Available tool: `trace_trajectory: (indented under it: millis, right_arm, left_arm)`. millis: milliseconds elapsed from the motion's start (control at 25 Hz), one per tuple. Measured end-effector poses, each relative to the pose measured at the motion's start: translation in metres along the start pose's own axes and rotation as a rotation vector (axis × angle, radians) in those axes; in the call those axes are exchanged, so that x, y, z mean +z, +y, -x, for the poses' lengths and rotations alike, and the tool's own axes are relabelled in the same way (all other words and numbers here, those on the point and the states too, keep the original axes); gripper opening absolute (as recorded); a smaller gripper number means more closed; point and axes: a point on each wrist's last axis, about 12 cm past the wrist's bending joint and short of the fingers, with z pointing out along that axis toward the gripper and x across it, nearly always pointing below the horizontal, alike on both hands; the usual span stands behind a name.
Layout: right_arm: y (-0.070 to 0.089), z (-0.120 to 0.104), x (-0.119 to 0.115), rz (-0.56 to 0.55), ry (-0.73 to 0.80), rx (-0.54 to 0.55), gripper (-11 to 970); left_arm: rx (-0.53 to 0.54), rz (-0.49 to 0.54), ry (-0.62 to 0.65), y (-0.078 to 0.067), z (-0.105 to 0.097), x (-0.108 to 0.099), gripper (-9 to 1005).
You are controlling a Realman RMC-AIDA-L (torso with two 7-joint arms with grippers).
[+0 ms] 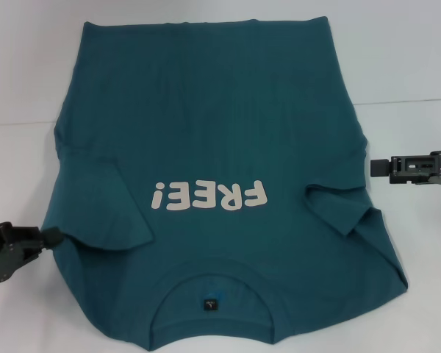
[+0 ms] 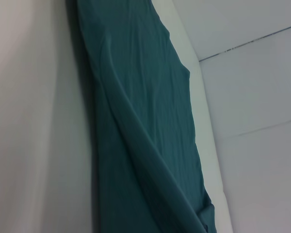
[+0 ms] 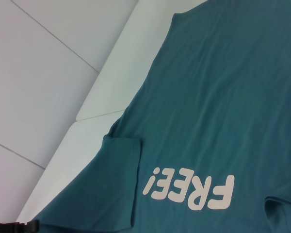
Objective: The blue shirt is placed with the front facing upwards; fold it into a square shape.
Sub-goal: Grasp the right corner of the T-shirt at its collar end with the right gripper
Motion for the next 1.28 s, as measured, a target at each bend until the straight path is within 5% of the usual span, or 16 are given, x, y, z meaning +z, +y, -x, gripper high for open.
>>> trace_trajectory:
  millis: [840, 1280]
  right_arm:
    - [0.0, -0.001, 0.001, -0.011, 0.017, -0.03, 928]
    - [-0.012, -0.035, -0.003, -0.078, 0.225, 0.036, 928]
  left_arm:
    - [0.004, 0.056, -0.003, 0.009, -0.005, 0.0, 2]
    - [0.002, 0.066, -0.006, 0.011, -0.006, 0.0, 2]
